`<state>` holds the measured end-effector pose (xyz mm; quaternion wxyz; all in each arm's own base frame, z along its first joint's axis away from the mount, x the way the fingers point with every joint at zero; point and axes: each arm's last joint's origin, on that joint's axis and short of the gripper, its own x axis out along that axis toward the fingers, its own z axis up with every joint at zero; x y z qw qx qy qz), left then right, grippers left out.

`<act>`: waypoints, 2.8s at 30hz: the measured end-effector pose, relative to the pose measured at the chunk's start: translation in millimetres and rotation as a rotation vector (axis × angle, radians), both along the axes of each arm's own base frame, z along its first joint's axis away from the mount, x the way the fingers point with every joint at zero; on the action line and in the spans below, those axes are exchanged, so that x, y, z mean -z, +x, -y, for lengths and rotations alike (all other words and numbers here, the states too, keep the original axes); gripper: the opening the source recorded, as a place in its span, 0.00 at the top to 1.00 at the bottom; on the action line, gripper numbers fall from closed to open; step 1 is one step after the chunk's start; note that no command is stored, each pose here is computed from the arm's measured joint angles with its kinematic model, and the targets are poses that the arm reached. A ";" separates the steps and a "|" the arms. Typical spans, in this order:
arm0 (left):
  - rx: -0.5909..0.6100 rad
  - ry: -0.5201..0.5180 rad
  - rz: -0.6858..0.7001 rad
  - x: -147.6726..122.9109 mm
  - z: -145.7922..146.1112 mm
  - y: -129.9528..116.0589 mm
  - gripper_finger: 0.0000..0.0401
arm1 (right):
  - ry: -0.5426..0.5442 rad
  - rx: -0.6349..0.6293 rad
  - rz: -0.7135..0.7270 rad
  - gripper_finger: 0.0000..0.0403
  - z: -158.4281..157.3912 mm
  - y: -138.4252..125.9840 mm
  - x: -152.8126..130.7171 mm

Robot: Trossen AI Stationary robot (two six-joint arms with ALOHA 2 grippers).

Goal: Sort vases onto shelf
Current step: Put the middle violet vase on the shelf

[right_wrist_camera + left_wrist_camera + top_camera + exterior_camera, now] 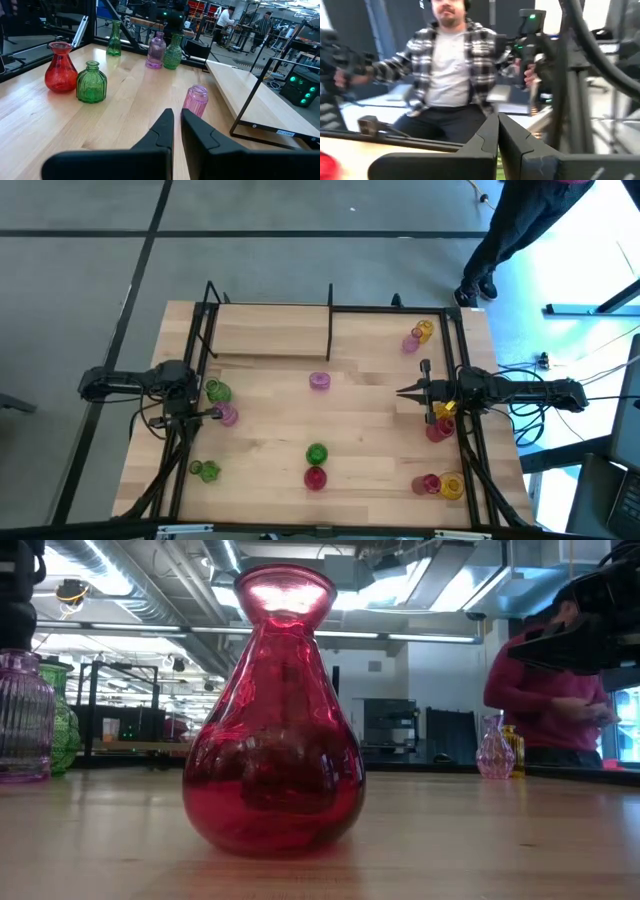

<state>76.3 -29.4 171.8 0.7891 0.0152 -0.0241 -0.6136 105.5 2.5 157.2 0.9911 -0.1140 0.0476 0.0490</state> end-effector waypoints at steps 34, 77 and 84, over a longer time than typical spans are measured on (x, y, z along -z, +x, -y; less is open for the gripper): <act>-1.530 -0.448 0.070 -22.3 -35.8 16.9 1.00 | 0.377 0.201 0.279 0.95 6.2 -0.9 -26.6; -1.565 -0.412 0.396 -42.7 -43.6 7.7 1.00 | 0.191 0.276 -0.473 0.60 17.7 257.4 -98.5; -1.566 -0.405 0.396 -42.5 -43.6 7.8 1.00 | 0.168 0.265 -0.467 0.51 17.2 272.5 -102.2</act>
